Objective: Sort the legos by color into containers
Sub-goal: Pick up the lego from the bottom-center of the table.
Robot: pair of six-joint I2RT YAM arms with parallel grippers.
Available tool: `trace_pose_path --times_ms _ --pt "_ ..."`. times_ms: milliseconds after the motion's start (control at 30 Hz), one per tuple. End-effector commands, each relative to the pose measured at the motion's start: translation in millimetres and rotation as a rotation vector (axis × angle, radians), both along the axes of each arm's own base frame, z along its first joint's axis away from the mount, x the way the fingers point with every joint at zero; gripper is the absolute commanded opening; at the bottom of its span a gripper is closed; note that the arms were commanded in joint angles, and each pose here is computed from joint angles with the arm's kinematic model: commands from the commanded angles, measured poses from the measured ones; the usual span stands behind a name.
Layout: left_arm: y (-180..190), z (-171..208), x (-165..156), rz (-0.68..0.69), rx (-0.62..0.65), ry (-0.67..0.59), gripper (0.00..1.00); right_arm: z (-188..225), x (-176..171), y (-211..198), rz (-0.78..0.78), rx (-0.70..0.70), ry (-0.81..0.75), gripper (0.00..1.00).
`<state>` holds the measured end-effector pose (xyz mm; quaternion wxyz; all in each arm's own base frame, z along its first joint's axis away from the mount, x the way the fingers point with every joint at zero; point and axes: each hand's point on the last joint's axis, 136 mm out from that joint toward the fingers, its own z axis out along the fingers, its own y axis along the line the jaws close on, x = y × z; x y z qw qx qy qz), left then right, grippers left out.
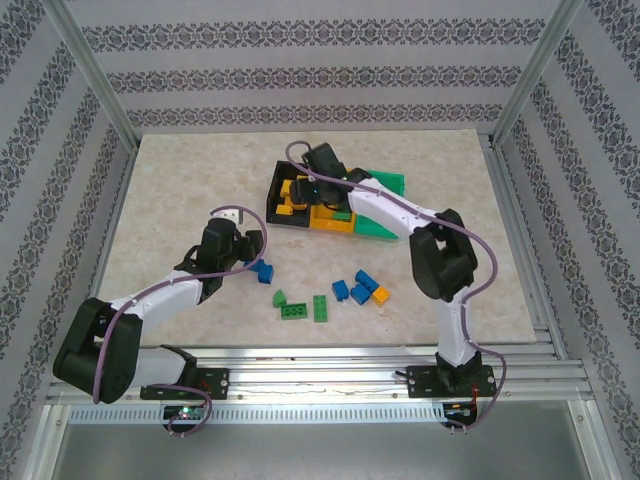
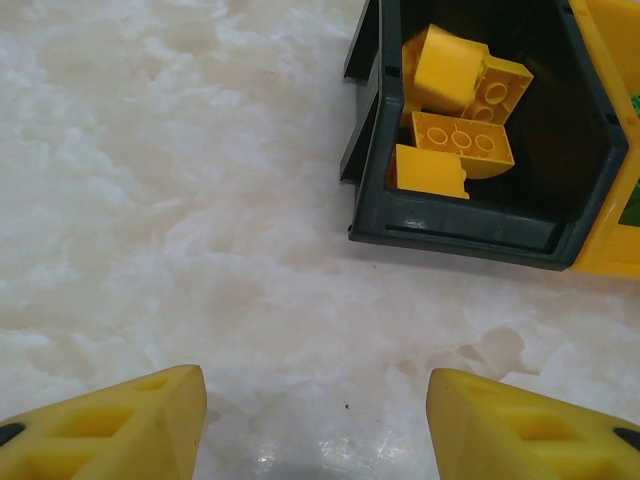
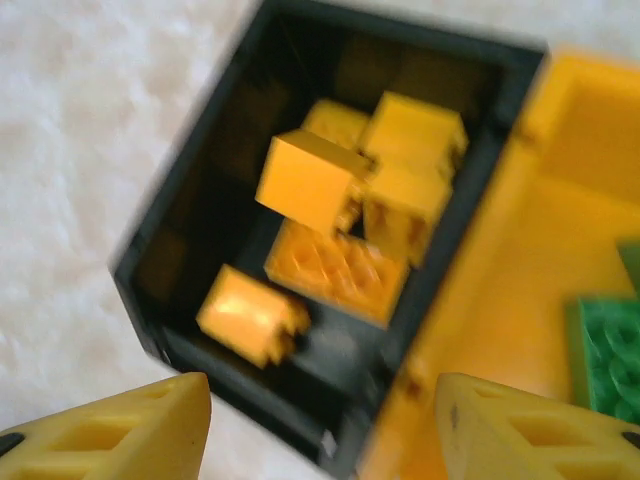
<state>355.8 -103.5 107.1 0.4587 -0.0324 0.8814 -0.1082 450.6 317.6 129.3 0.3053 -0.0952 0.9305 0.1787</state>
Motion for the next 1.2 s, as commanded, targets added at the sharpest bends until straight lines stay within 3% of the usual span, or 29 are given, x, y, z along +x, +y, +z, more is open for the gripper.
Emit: trace_pose_path --times_ms 0,333,733,900,1167 --pt "2.5 11.8 4.6 0.019 -0.036 -0.046 0.60 25.4 -28.8 -12.7 0.017 0.007 -0.056 0.62" --pt "-2.1 11.9 3.4 0.005 -0.072 -0.047 0.60 -14.9 -136.4 -92.9 -0.070 -0.147 0.010 0.62" --pt "-5.7 4.2 4.4 -0.004 -0.085 -0.025 0.60 -54.9 -233.5 -164.9 -0.118 -0.138 0.203 0.62" --pt "-5.2 2.6 4.3 -0.002 -0.083 -0.022 0.60 -75.1 -250.1 -172.6 -0.133 -0.139 0.263 0.62" --pt "-6.0 2.4 4.8 -0.005 -0.085 -0.021 0.60 -92.3 -249.2 -170.0 -0.121 -0.177 0.301 0.61"
